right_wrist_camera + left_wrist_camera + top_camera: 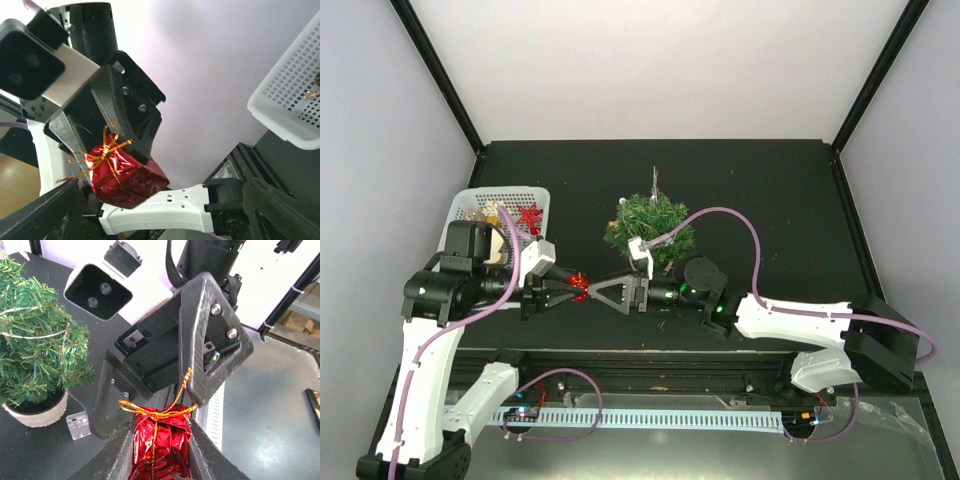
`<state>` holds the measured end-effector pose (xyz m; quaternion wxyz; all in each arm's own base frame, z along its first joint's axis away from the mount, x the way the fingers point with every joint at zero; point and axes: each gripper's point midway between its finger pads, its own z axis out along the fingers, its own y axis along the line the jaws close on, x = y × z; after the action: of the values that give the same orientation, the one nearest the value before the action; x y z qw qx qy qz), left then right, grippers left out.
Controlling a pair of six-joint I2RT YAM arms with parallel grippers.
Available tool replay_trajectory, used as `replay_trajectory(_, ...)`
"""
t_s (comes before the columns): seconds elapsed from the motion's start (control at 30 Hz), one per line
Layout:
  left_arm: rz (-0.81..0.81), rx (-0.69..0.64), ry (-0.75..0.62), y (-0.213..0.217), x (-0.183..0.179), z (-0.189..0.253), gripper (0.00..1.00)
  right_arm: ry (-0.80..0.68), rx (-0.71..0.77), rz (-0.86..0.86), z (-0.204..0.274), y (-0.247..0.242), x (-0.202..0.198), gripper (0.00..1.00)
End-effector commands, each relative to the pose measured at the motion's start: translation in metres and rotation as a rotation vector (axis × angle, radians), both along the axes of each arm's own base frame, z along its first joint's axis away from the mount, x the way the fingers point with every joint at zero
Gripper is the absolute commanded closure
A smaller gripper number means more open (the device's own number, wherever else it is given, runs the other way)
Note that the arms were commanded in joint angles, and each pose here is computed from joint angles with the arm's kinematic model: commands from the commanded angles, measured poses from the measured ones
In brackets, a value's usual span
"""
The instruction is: Decorate the small christmas tree
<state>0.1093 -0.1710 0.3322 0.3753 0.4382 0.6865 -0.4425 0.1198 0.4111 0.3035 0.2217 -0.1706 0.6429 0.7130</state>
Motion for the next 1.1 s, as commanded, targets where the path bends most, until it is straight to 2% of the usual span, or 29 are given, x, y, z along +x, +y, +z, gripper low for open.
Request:
replay_trajectory(0.0,0.048,0.025,-0.049,0.002,0.005,-0.001,0.79,-0.006,0.091,0.011,0.026,-0.008,-0.008,0.13)
replay_trajectory(0.1,0.04,0.01,-0.036,0.001,0.001,0.004,0.79,-0.023,0.062,-0.028,0.027,-0.012,-0.004,0.14)
replay_trajectory(0.2,0.037,0.025,-0.054,0.002,0.001,0.001,0.79,-0.001,0.055,0.024,0.033,-0.003,-0.008,0.16)
replay_trajectory(0.27,0.041,0.051,-0.083,0.004,0.002,-0.004,0.79,0.062,-0.002,0.067,0.024,0.009,-0.01,0.19)
replay_trajectory(0.43,0.07,0.113,-0.21,0.01,0.006,-0.017,0.8,0.264,-0.015,0.134,0.0,0.02,-0.012,0.23)
replay_trajectory(0.7,0.079,0.113,-0.352,0.013,-0.003,-0.012,0.82,0.381,-0.025,0.146,-0.013,0.017,-0.015,0.23)
replay_trajectory(1.07,0.06,0.076,-0.347,0.01,-0.009,-0.018,0.83,0.437,0.034,0.204,-0.008,0.032,-0.022,0.23)
